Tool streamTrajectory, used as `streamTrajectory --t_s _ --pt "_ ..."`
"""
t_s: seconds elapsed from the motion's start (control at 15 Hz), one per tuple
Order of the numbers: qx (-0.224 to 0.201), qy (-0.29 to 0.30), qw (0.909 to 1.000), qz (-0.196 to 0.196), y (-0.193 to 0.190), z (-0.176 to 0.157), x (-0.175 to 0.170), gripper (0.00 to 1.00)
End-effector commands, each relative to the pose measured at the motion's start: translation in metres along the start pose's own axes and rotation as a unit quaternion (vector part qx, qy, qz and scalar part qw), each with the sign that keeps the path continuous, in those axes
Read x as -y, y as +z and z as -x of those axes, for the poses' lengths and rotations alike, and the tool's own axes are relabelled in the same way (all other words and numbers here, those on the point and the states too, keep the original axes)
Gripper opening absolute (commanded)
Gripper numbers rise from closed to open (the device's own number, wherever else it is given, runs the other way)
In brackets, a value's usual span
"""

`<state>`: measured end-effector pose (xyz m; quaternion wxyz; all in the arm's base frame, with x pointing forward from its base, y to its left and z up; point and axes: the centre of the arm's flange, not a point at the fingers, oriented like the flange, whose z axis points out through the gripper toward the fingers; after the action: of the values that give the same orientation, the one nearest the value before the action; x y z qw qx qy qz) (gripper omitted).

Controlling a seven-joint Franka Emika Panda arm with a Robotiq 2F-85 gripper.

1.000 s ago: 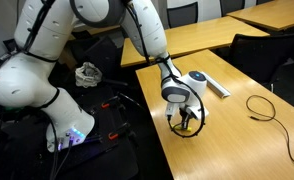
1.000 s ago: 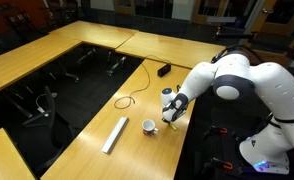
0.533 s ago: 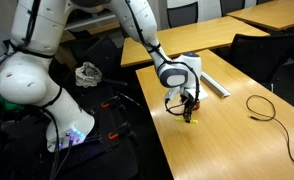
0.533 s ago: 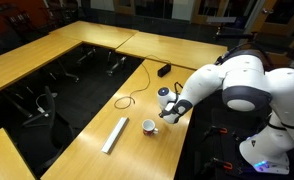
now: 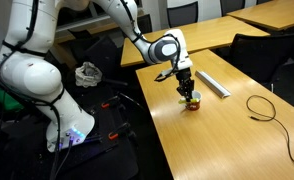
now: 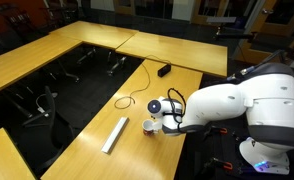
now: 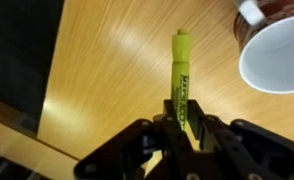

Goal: Put the yellow marker inside the red mug

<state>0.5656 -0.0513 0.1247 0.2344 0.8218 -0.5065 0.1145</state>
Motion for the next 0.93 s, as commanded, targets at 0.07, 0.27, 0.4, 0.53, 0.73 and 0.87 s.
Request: streamTrajectory --t_s 0.07,0.27,0.4,0.53,0.73,0.87 --pt "-0.09 0.076 0.9924 0.034 -0.031 0.027 0.015 0.05" --pt "-0.146 0.121 0.981 0.041 -0.036 0.038 0.034 0.05" --pt "-0.179 0.147 0.9714 0.05 -0.031 0.041 0.05 0.05" --pt "-0.213 0.173 0.9599 0.057 -0.023 0.043 0.065 0.05" --pt "-0.252 0.188 0.9481 0.049 -0.016 0.05 0.086 0.05" --pt "-0.266 0.184 0.9454 0.036 -0.015 0.056 0.1 0.05"
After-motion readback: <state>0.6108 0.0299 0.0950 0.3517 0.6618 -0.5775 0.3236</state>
